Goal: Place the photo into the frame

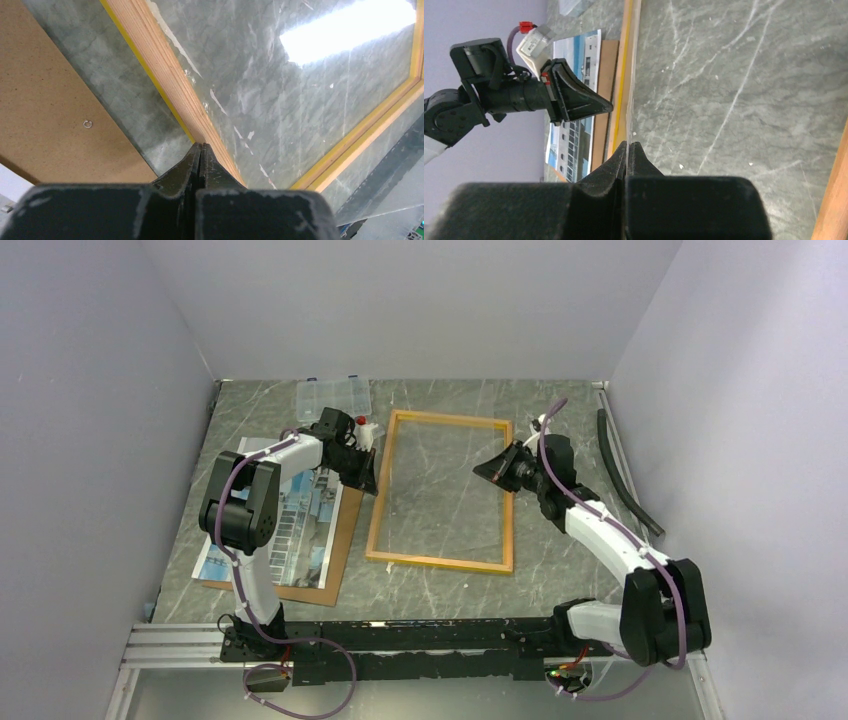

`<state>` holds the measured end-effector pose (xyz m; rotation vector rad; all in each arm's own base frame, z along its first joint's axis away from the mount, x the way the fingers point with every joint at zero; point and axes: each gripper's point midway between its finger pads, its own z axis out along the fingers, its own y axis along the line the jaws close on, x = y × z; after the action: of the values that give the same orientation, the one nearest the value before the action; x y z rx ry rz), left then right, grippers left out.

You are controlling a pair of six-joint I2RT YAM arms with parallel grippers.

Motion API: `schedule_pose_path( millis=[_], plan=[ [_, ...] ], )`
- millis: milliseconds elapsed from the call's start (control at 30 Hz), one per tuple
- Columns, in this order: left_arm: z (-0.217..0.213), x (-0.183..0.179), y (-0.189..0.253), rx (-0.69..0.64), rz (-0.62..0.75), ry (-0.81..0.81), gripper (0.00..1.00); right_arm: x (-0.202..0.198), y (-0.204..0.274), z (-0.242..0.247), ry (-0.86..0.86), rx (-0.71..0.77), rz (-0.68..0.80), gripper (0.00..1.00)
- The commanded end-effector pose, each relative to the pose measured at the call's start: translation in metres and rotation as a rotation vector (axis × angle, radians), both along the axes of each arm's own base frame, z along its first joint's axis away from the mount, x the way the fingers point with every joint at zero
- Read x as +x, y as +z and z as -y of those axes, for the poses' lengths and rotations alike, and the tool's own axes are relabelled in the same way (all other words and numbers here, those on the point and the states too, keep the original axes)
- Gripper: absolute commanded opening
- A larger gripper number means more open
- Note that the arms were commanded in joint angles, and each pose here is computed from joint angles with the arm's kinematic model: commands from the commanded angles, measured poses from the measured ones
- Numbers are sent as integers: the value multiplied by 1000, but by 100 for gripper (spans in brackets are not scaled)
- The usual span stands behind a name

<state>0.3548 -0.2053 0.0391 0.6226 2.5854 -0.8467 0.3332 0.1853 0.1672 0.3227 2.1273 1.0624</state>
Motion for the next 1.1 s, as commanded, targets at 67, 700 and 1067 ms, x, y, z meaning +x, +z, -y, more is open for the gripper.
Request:
schedule_pose_path(
  millis=[67,700,1067],
  plan=[
    [16,-2,14,-74,7,-35,3,-7,-11,14,-75,-55,10,0],
    [17,-3,13,-74,-1,-37,3,12,7,14,-95,-62,77,0],
    [17,-3,12,-73,-5,-38,3,8,28,19,-113,-64,148,0]
  ],
)
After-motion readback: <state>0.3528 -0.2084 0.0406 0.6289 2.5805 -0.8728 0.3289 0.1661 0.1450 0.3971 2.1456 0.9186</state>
